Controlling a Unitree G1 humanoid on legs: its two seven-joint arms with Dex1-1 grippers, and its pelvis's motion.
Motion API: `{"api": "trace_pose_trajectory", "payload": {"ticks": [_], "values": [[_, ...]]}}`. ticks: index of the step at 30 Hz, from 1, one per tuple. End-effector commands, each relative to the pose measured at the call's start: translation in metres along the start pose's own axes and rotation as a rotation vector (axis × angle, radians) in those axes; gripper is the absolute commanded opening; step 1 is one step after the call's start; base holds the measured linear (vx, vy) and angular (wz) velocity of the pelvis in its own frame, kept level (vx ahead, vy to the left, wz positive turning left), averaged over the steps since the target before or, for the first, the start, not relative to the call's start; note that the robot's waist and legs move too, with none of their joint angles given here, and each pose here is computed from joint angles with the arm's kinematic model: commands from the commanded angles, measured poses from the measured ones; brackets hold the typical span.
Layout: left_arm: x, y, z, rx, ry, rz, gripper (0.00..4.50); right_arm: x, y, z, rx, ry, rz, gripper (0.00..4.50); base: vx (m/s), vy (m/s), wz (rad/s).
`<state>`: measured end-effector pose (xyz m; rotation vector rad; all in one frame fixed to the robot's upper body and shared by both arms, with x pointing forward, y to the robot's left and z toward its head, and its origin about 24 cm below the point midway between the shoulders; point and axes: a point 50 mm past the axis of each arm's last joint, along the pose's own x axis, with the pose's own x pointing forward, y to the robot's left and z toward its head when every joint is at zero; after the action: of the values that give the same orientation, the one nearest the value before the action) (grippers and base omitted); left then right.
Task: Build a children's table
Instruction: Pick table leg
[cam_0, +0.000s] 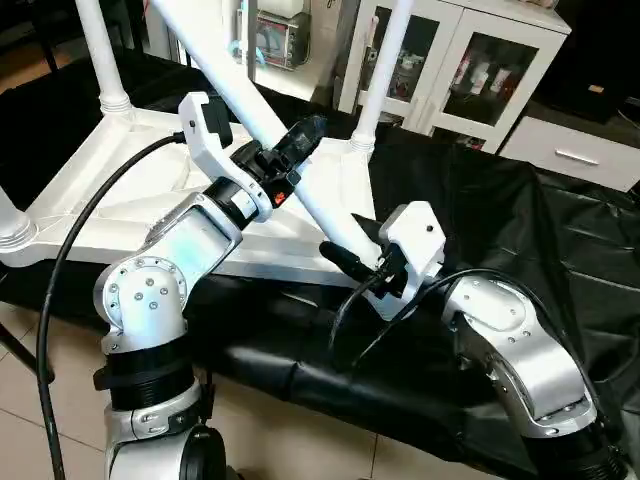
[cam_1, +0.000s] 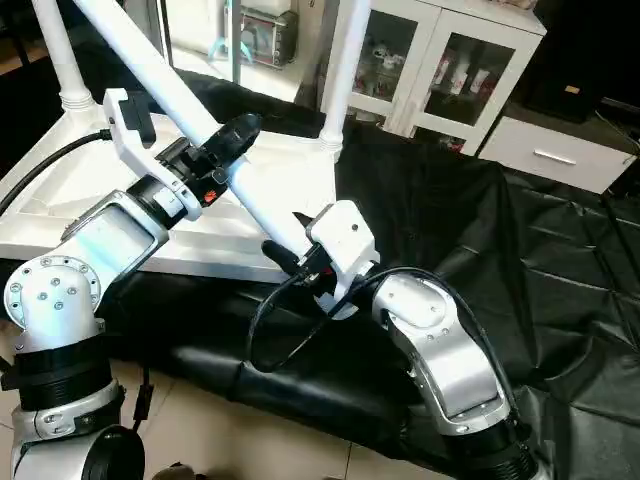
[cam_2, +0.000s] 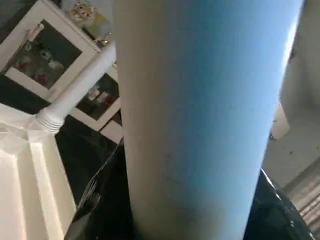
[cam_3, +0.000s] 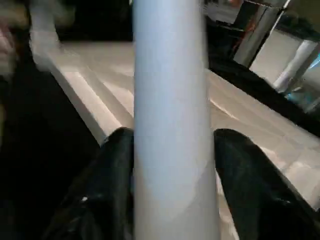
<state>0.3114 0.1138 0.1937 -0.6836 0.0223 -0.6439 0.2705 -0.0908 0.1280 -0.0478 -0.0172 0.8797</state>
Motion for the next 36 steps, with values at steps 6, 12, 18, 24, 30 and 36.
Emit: {"api": "trace_pose_trajectory", "payload": {"ticks": [6, 12, 18, 24, 30, 36], "values": [[0.008, -0.004, 0.009, 0.042, 0.004, 0.006, 1.72, -0.039, -0.037, 0.057, 0.434, -0.249, 0.215, 3.31, 0.0, 0.0, 0.0], [0.01, -0.006, 0.01, 0.066, 0.024, -0.022, 1.72, -0.067, -0.074, 0.044, 0.417, -0.034, 0.093, 3.73, 0.0, 0.0, 0.0], [0.011, -0.01, 0.011, 0.073, 0.033, -0.048, 1.72, -0.067, -0.079, 0.036, 0.434, 0.067, 0.036, 4.16, 0.0, 0.0, 0.0], [0.009, -0.018, 0.012, 0.089, 0.052, -0.139, 1.72, -0.065, -0.075, 0.04, 0.481, 0.042, 0.096, 4.5, 0.0, 0.0, 0.0], [-0.01, -0.037, 0.01, -0.041, 0.057, -0.489, 1.72, -0.068, -0.074, 0.044, 0.51, 0.011, 0.121, 4.5, 0.0, 0.0, 0.0], [-0.024, -0.042, 0.007, -0.073, 0.084, -0.668, 1.72, -0.071, -0.068, 0.047, 0.525, 0.005, 0.174, 4.5, 0.0, 0.0, 0.0]]}}
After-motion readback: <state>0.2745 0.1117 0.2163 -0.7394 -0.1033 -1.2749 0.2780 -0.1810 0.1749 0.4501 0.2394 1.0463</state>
